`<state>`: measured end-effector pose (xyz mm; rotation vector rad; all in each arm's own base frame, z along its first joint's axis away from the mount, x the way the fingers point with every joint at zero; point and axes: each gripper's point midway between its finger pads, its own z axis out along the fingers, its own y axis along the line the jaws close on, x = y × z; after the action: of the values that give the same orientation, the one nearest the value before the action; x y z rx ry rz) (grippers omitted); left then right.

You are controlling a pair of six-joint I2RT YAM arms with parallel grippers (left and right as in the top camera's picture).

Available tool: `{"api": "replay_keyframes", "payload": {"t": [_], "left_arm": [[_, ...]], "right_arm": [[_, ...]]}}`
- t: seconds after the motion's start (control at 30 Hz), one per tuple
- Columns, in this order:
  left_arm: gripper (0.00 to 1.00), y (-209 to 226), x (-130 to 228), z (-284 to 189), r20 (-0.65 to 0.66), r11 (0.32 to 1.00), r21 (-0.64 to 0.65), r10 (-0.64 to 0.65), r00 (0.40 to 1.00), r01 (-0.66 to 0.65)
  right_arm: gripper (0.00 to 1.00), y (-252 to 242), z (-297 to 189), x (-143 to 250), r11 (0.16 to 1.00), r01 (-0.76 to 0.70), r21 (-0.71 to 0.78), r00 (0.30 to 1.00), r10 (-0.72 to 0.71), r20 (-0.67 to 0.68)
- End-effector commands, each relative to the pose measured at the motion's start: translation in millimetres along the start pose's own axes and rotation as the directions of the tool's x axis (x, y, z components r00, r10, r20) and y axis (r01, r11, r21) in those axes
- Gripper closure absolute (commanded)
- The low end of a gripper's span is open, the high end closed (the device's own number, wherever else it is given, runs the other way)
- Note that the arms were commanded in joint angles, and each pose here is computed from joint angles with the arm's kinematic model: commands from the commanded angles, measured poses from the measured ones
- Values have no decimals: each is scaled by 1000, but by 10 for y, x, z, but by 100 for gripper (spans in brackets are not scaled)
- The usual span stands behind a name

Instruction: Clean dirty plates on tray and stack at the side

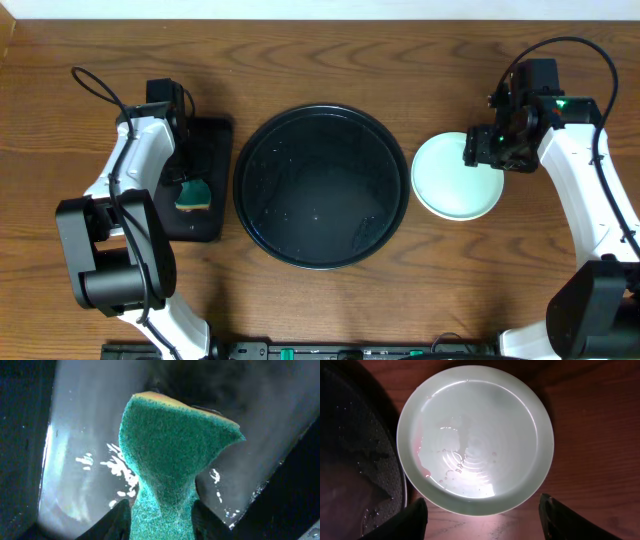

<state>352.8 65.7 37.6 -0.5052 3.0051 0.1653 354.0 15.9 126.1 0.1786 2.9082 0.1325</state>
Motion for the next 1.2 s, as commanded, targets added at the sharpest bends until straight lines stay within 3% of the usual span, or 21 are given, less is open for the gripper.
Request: {"api": "replay_keyframes", "payload": {"t": [0.0, 0.13, 0.2, 0.23, 0.3, 0.33, 0.37, 0.57, 0.77, 1.0, 1.17], "left_arm": [[58, 25, -104, -91, 23, 1000, -7, -4, 1000, 4], [57, 5, -243, -510, 65, 1000, 21, -8, 998, 7], [51, -16, -312, -756, 106, 999, 50, -14, 994, 9], [48, -13, -350, -899, 136, 998, 60, -19, 991, 11], [29, 6, -389, -1123, 195, 997, 71, -27, 980, 14], [27, 16, -390, -1214, 219, 997, 76, -31, 975, 15], [27, 28, -387, -1305, 242, 997, 81, -35, 970, 15], [26, 60, -367, -1554, 306, 995, 95, -45, 951, 17], [26, 60, -364, -1547, 304, 995, 95, -45, 952, 17], [26, 60, -364, -1547, 304, 995, 95, -45, 952, 17], [25, 60, -364, -1547, 304, 995, 95, -45, 952, 17]], "right_arm": [[32, 35, -43, -46, 1000, 16, -2, 1000, -16, 16], [34, 56, -194, -107, 1000, 20, -8, 998, -19, 61], [34, 74, -330, -167, 1000, 23, -13, 994, -22, 103], [36, 87, -428, -205, 1000, 26, -17, 991, -23, 131], [36, 112, -646, -266, 999, 31, -24, 982, -26, 190], [32, 122, -753, -287, 999, 34, -27, 976, -27, 218], [1, 135, -890, -305, 999, 38, -31, 967, -29, 253], [1, 189, -1673, -280, 997, 63, -53, 889, -32, 458], [1, 206, -2493, 18, 993, 96, -71, 749, -26, 662], [1, 194, -2806, 241, 991, 110, -74, 684, -21, 729], [1, 83, -2761, 417, 996, 89, -21, 711, -49, 701]]}}
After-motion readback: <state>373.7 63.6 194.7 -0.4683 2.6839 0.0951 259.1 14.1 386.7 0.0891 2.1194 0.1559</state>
